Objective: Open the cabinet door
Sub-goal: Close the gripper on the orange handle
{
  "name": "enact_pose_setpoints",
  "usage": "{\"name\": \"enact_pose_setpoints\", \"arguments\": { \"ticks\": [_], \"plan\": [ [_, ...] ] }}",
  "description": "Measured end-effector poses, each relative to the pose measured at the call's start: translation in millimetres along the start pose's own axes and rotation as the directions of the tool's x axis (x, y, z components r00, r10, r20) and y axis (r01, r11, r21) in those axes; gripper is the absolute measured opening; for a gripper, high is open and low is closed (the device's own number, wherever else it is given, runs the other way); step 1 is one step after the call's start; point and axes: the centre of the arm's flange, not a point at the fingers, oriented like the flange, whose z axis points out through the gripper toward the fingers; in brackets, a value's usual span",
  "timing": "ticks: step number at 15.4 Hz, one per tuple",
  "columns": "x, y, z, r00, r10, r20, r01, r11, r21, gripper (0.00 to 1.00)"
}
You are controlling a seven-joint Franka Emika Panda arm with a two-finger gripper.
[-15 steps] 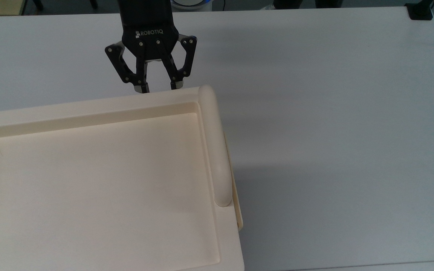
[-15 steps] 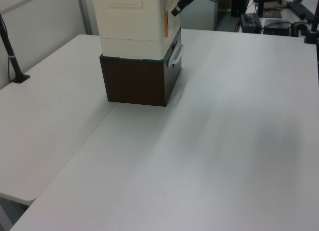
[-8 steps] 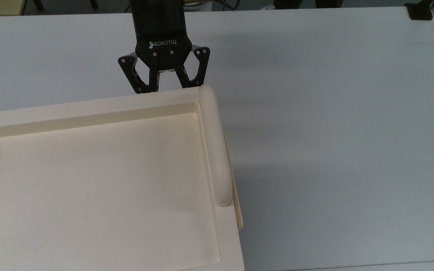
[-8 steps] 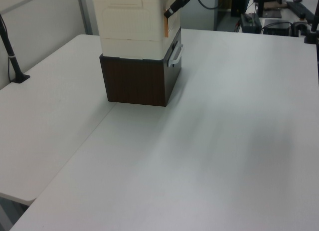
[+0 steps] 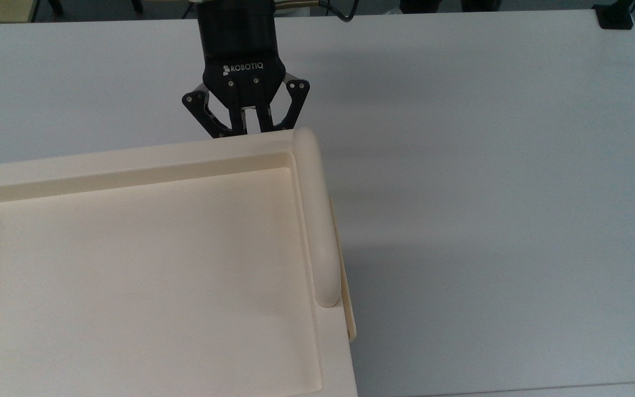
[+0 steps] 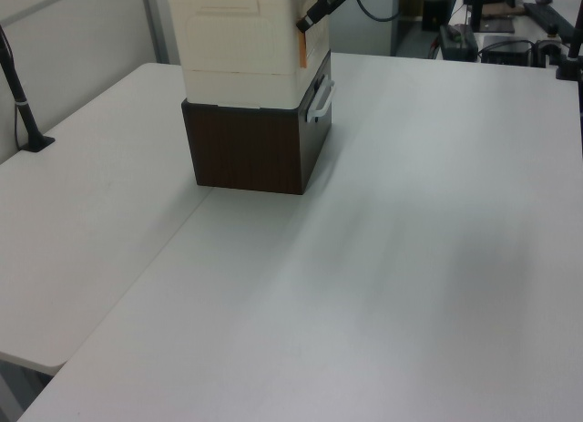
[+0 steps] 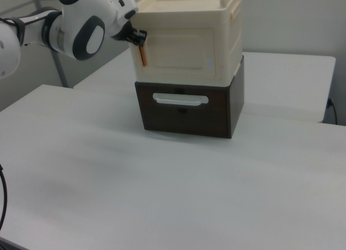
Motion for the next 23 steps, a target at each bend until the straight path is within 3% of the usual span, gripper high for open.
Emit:
{"name": "enact_pose_setpoints", "arguments": {
  "ticks": [15,23],
  "plan": [
    [-1,1,-1,1.0,-0.005,0.003,0.005,1.0,-0.001,0.15],
    [-3,9,-17,0.994,0.001,0.105,-0.002,1.0,0.013,0.15]
  ]
}}
